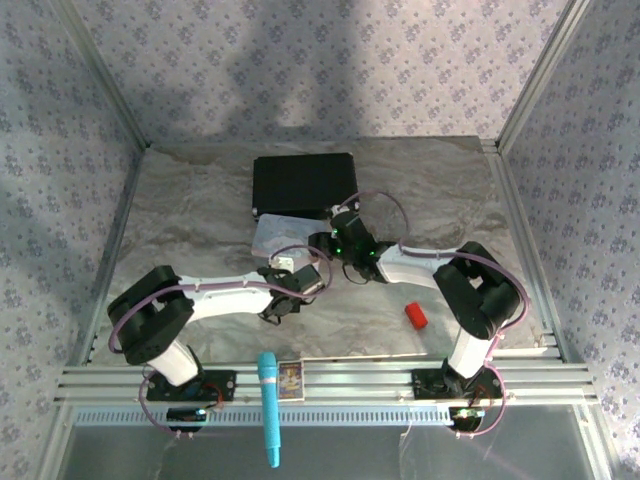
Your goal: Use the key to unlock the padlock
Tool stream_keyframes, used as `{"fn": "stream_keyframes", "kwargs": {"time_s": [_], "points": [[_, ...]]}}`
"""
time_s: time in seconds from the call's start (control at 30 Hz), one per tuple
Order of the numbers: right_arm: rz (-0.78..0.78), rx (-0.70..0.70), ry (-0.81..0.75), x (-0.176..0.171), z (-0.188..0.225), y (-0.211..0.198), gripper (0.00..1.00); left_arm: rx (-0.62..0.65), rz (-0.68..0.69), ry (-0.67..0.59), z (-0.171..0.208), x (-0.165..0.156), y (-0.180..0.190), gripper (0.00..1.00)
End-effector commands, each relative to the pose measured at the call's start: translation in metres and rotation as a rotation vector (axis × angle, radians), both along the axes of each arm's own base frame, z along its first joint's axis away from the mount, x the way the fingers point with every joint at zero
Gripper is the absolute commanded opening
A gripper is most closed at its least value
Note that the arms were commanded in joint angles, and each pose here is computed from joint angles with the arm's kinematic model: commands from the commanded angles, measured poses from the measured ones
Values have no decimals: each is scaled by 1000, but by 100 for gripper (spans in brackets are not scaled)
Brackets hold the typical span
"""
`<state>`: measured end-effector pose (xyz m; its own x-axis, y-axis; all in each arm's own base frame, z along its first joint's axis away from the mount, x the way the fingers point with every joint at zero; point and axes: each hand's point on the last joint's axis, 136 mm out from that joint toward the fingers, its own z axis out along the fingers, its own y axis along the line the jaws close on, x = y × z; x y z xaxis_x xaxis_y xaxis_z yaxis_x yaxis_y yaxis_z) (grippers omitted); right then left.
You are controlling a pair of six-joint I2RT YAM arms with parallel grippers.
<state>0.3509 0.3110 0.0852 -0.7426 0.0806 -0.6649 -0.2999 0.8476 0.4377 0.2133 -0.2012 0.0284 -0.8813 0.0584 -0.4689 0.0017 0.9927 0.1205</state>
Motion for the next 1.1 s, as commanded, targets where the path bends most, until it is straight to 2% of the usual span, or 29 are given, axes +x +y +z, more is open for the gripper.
{"fn": "stream_keyframes", "kwargs": {"time_s": [0.0, 0.17, 0.23, 0.27, 0.33, 0.4, 0.5, 0.67, 0.8, 0.87, 0.97, 1.03, 1.07], "points": [[-60, -222, 184, -22, -68, -51, 50, -61, -20, -8, 14, -1, -12, 45], [-41, -205, 161, -15, -57, -49, 53, -113, -34, -25, 23, 1, -19, 45], [-5, -194, 137, -14, -48, -43, 60, -148, -44, -40, 32, 1, -21, 51], [9, -192, 127, -14, -43, -41, 65, -165, -49, -50, 37, 2, -22, 58], [35, -197, 101, -11, -31, -38, 80, -215, -60, -84, 52, 4, -24, 84], [53, -202, 61, -8, -17, -35, 87, -271, -61, -118, 68, 7, -22, 99], [57, -228, -20, -4, 12, -36, 99, -368, -38, -178, 95, 13, -12, 100], [-11, -274, -175, -5, 70, -48, 99, -482, 43, -288, 131, 22, 26, 100], [3, -260, -293, -21, 106, -52, 99, -516, 85, -319, 140, 27, 55, 100], [30, -220, -264, -27, 107, -50, 99, -540, 85, -306, 138, 30, 61, 100], [178, -145, -40, -39, 85, -35, 99, -558, 113, -292, 129, 35, 67, 100], [213, -117, 18, -44, 82, -21, 92, -553, 134, -278, 123, 37, 69, 100], [207, -128, 14, -48, 80, -16, 92, -548, 142, -272, 120, 37, 70, 100]]}}
